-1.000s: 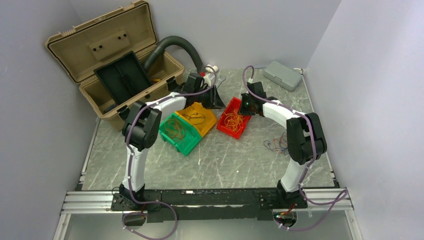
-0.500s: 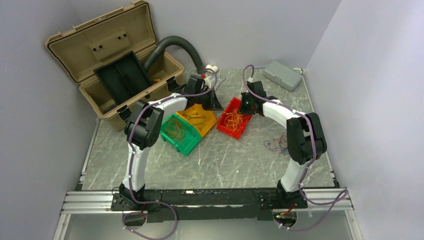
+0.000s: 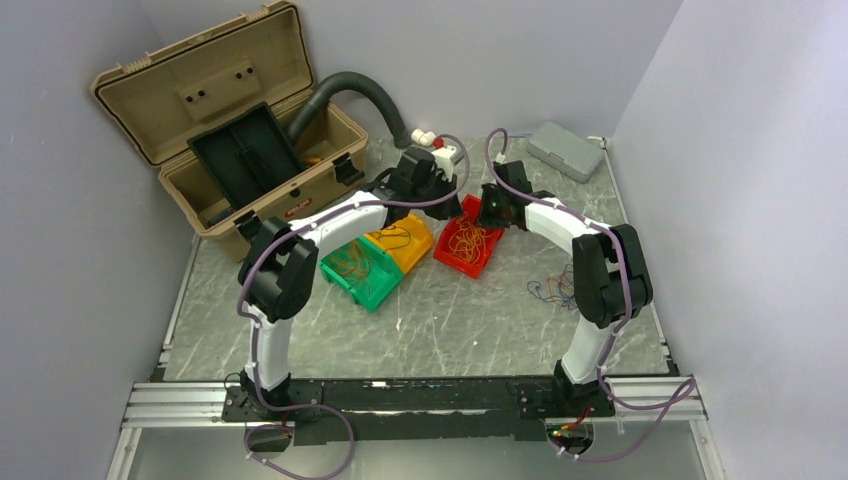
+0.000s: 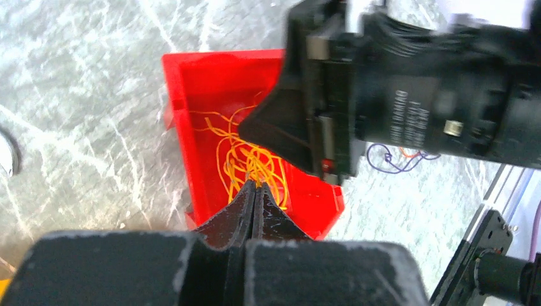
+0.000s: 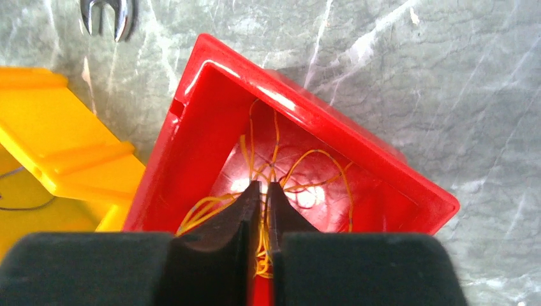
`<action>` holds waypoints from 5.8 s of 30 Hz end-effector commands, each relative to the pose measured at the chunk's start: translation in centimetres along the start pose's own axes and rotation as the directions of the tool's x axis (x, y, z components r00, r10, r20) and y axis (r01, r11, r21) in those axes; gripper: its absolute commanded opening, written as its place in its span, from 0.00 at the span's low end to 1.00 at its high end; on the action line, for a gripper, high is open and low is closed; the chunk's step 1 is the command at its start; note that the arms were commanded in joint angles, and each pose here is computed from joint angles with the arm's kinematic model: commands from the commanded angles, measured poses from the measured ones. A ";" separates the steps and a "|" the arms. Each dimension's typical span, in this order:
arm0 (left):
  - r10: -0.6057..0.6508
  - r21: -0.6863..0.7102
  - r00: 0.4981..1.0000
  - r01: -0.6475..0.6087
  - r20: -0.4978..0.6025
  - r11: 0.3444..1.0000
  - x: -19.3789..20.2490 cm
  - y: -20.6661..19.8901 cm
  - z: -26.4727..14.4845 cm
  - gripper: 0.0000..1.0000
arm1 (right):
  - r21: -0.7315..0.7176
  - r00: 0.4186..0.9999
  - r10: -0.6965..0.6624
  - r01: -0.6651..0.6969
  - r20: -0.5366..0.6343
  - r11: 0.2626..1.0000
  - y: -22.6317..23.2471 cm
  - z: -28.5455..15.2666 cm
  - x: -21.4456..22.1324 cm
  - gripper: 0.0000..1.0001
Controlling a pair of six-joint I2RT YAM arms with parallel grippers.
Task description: Untangle the cables
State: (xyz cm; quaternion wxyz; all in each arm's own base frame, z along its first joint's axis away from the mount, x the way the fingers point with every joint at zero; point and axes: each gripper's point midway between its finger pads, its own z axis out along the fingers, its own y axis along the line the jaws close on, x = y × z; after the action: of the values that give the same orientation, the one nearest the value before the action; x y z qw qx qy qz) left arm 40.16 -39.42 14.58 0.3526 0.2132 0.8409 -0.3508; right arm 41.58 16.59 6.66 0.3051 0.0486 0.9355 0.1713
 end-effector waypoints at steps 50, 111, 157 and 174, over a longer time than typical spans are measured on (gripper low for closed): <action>0.085 -0.036 0.972 -0.079 0.217 0.996 1.7 -4.0 -19.2 0.99 | 0.467 0.922 0.349 -0.386 0.167 0.796 -15.6 -12.4 12.1 0.00; 0.133 0.150 0.982 -0.153 0.133 0.977 7.4 -9.3 -14.9 0.97 | 0.504 0.849 0.411 -0.528 0.331 0.684 -20.4 -15.2 7.7 0.00; 0.070 0.131 0.987 -0.051 -0.143 0.990 17.2 -7.7 -15.8 0.95 | -0.080 0.995 -0.075 0.080 0.061 0.994 1.1 -17.8 14.1 0.91; 0.007 0.083 0.965 0.015 -0.260 0.996 18.7 -6.0 -13.5 0.82 | -0.287 0.992 -0.124 0.116 -0.011 0.951 4.8 -14.7 16.7 0.70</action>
State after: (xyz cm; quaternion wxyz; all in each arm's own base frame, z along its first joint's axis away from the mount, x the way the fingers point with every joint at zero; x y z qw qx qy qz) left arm 17.76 -30.30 9.16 0.2302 0.2699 0.8706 -0.3410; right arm 18.46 17.24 8.51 0.2837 -0.0253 0.9323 0.2228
